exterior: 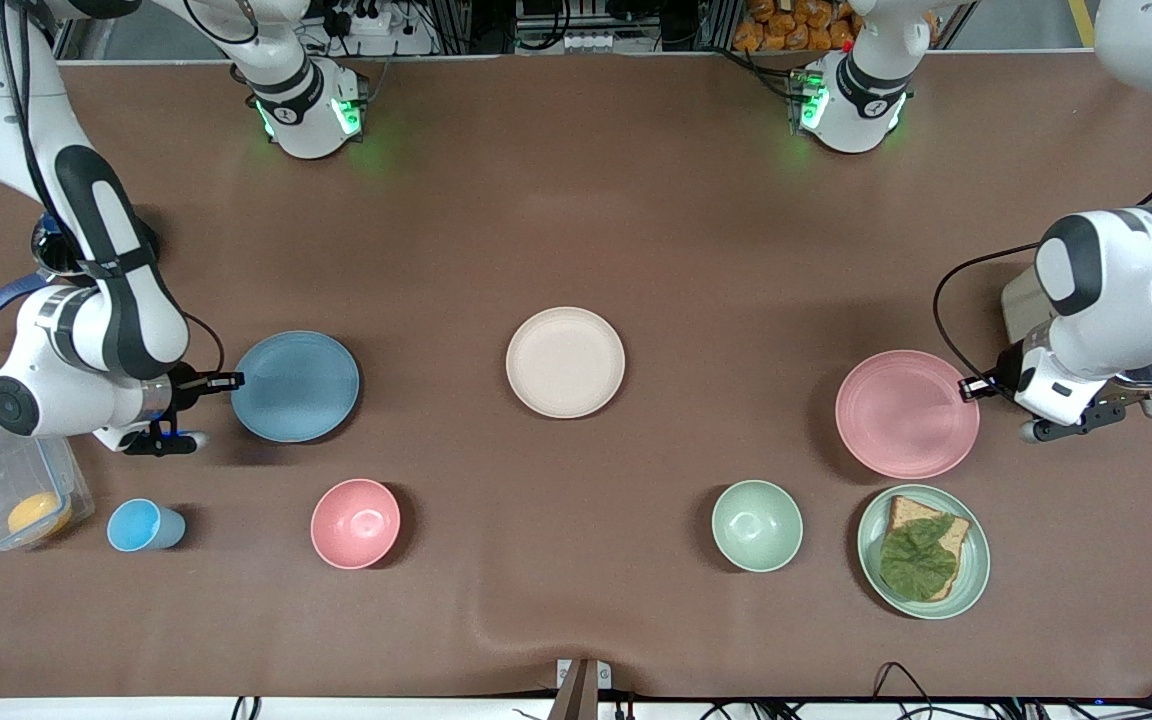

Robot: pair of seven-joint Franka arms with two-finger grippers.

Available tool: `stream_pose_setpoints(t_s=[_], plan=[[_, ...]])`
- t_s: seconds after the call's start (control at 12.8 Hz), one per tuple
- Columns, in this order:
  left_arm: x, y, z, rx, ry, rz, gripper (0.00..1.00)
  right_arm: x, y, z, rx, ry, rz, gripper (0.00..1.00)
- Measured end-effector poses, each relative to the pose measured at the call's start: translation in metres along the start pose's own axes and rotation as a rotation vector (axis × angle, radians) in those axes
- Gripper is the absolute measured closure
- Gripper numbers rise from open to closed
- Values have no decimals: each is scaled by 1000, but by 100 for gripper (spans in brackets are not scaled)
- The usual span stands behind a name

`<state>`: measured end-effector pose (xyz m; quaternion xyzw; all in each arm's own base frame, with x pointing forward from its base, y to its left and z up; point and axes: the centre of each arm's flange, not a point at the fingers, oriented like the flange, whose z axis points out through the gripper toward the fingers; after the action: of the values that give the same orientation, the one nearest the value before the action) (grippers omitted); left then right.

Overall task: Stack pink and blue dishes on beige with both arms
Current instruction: 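Lift the pink plate with the left gripper while the right gripper lifts blue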

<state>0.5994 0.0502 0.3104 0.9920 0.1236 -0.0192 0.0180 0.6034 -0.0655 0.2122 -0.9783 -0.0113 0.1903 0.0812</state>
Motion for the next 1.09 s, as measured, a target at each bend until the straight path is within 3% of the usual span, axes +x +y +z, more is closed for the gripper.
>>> stream_pose_setpoints(t_s=[0.78, 1.09], plan=[[-13, 77, -32, -17, -41, -90, 95, -29, -38, -78, -10, 15, -48, 96], [-18, 94, -34, -22, -43, -121, 95, -43, -64, -115, 73, 36, -57, 96]])
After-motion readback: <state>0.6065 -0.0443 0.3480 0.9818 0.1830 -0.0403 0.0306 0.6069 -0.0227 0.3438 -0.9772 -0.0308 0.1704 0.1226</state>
